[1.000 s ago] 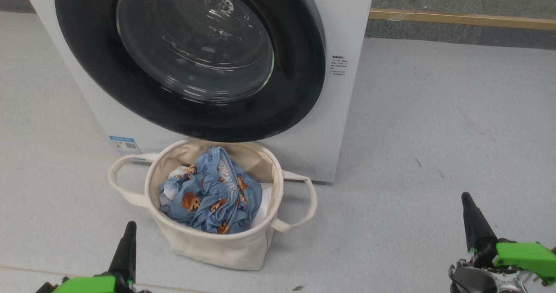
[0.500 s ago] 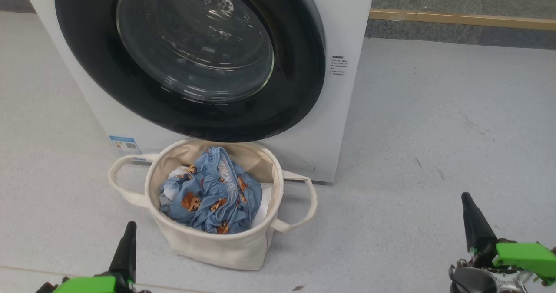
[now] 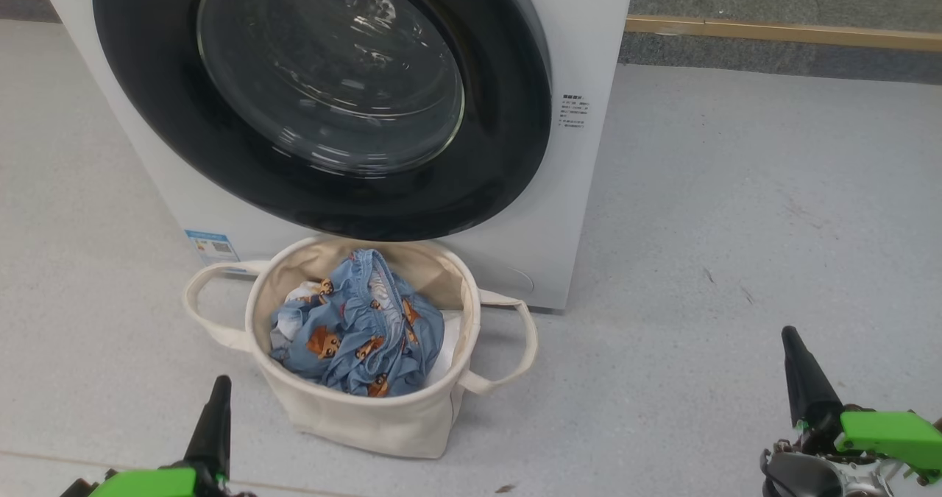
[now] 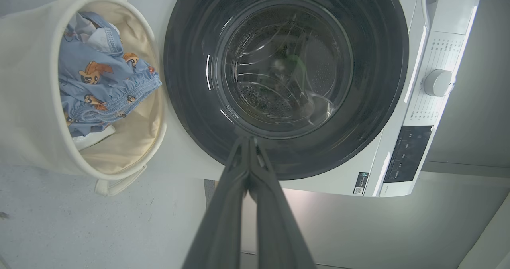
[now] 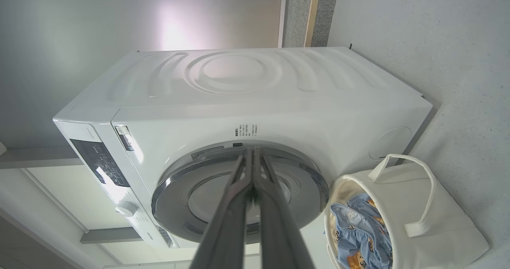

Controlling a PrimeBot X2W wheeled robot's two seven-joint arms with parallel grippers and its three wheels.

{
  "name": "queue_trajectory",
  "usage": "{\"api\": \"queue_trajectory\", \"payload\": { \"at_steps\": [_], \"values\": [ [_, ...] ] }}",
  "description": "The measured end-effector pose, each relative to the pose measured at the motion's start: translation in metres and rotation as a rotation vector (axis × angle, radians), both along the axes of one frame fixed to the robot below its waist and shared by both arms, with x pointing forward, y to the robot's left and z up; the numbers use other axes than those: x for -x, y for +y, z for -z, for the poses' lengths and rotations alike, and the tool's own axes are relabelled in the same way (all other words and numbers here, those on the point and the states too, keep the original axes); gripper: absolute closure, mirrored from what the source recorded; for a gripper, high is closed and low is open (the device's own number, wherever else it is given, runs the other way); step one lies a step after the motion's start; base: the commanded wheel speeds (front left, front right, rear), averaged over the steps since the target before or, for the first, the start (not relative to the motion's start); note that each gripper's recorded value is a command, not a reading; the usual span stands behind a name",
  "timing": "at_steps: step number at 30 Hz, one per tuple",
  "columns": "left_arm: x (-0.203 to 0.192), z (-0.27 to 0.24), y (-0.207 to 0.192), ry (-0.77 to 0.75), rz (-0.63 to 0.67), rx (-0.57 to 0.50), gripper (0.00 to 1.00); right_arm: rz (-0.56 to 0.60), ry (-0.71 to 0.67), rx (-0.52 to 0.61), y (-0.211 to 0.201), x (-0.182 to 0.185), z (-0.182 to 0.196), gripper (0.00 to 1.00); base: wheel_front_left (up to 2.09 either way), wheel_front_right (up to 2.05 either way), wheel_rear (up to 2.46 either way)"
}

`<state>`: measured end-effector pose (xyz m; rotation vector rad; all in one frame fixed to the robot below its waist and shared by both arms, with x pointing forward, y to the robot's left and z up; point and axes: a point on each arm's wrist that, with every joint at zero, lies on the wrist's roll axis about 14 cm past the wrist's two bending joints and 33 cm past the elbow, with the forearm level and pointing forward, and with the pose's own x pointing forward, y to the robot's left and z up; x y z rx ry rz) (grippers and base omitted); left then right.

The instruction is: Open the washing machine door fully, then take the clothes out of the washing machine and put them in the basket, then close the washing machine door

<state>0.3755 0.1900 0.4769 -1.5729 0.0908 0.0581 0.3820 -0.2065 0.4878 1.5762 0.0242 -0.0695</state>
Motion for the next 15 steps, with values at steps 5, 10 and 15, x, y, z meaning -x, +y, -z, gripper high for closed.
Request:
{"api": "queue_trajectory", "payload": {
  "at_steps": [5,10,15],
  "values": [
    [0.0,0.0001,0.0,0.0,0.0,0.0,1.0,0.0,0.0,0.0,0.0,0.0,0.0,1.0,0.0,0.0,0.0],
    [0.0,0.0,0.0,0.0,0.0,0.0,1.0,0.0,0.0,0.0,0.0,0.0,0.0,1.0,0.0,0.0,0.0],
    [0.0,0.0,0.0,0.0,0.0,0.0,1.0,0.0,0.0,0.0,-0.0001,0.0,0.0,1.0,0.0,0.0,0.0]
  ]
}}
